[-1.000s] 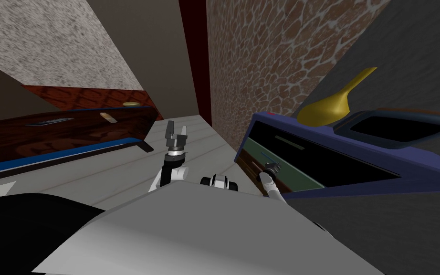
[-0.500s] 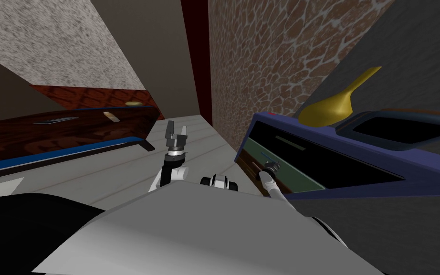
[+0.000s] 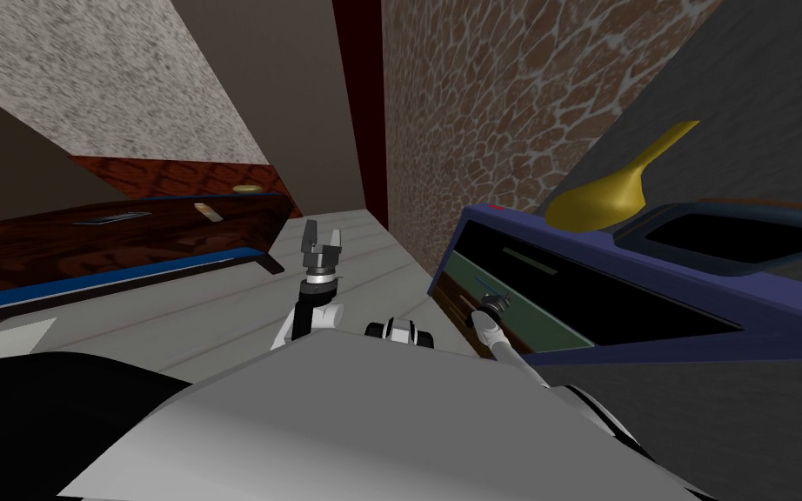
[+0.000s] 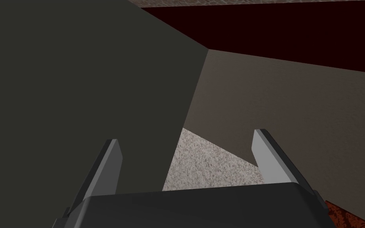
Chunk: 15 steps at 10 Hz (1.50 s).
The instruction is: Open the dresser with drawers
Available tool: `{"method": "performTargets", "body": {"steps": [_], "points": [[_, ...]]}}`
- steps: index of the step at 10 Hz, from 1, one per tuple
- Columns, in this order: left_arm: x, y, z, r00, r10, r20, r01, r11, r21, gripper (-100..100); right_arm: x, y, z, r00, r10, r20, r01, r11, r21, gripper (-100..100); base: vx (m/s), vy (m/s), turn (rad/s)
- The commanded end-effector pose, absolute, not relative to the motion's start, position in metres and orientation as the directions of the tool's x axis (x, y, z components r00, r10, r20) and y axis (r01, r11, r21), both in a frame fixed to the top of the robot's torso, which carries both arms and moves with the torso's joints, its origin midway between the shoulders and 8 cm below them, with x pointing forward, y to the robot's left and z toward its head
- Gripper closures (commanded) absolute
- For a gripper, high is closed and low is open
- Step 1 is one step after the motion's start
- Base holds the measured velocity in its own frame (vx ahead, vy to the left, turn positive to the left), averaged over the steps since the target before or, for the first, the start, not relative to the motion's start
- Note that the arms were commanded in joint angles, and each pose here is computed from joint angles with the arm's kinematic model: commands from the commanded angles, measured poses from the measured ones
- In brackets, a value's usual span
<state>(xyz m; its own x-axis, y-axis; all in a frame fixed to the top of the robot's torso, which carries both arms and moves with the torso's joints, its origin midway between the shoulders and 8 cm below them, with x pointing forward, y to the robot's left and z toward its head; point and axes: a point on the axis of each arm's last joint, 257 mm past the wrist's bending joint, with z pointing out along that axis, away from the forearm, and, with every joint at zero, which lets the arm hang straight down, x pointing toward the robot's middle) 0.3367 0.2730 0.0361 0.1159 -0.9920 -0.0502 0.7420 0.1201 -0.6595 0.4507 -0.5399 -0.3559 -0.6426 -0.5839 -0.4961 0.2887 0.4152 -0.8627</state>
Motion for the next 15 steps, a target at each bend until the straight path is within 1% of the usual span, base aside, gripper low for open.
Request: {"method": "performTargets", "body": {"steps": [1, 2, 4, 5, 7, 8, 10, 11, 13, 14, 15], "points": [[0.337, 0.273, 0.036, 0.116, -0.992, -0.050, 0.742, 0.120, -0.660, 0, 0.449, -0.534, -0.363, -0.647, -0.577, -0.499, 0.278, 0.431, -0.858, -100, -0.004, -0.010, -0.005], [0.337, 0.273, 0.036, 0.116, -0.992, -0.050, 0.742, 0.120, -0.660, 0, 0.448, -0.547, -0.351, -0.653, -0.581, -0.486, 0.296, 0.395, -0.870, -100, -0.011, -0.015, 0.041], [0.337, 0.273, 0.036, 0.116, -0.992, -0.050, 0.742, 0.120, -0.660, 0, 0.446, -0.538, -0.365, -0.658, -0.570, -0.492, 0.275, 0.426, -0.862, -100, -0.008, -0.012, 0.016], [0.337, 0.273, 0.036, 0.116, -0.992, -0.050, 0.742, 0.120, -0.660, 0, 0.444, -0.552, -0.353, -0.667, -0.572, -0.478, 0.293, 0.388, -0.874, -100, -0.009, -0.013, 0.047], [0.337, 0.273, 0.036, 0.116, -0.992, -0.050, 0.742, 0.120, -0.660, 0, 0.441, -0.543, -0.367, -0.673, -0.563, -0.480, 0.271, 0.417, -0.868, -100, -0.006, -0.013, 0.012], [0.337, 0.273, 0.036, 0.116, -0.992, -0.050, 0.742, 0.120, -0.660, 0, 0.439, -0.557, -0.355, -0.681, -0.569, -0.461, 0.285, 0.374, -0.882, -100, -0.007, -0.011, 0.048], [0.337, 0.273, 0.036, 0.116, -0.992, -0.050, 0.742, 0.120, -0.660, 0, 0.435, -0.550, -0.369, -0.691, -0.554, -0.464, 0.265, 0.403, -0.876, -100, -0.006, -0.012, 0.012], [0.337, 0.273, 0.036, 0.116, -0.992, -0.050, 0.742, 0.120, -0.660, 0, 0.431, -0.567, -0.356, -0.703, -0.553, -0.447, 0.281, 0.360, -0.889, -100, -0.012, -0.011, 0.043], [0.337, 0.273, 0.036, 0.116, -0.992, -0.050, 0.742, 0.120, -0.660, 0, 0.426, -0.560, -0.371, -0.713, -0.544, -0.443, 0.257, 0.385, -0.886, -100, -0.006, -0.011, 0.015], [0.337, 0.273, 0.036, 0.116, -0.992, -0.050, 0.742, 0.120, -0.660, 0, 0.428, -0.560, -0.367, -0.709, -0.547, -0.446, 0.264, 0.381, -0.886, -100, 0.000, 0.000, 0.000], [0.337, 0.273, 0.036, 0.116, -0.992, -0.050, 0.742, 0.120, -0.660, 0, 0.432, -0.547, -0.376, -0.696, -0.547, -0.465, 0.255, 0.416, -0.873, 100, 0.009, 0.012, -0.059]]}}
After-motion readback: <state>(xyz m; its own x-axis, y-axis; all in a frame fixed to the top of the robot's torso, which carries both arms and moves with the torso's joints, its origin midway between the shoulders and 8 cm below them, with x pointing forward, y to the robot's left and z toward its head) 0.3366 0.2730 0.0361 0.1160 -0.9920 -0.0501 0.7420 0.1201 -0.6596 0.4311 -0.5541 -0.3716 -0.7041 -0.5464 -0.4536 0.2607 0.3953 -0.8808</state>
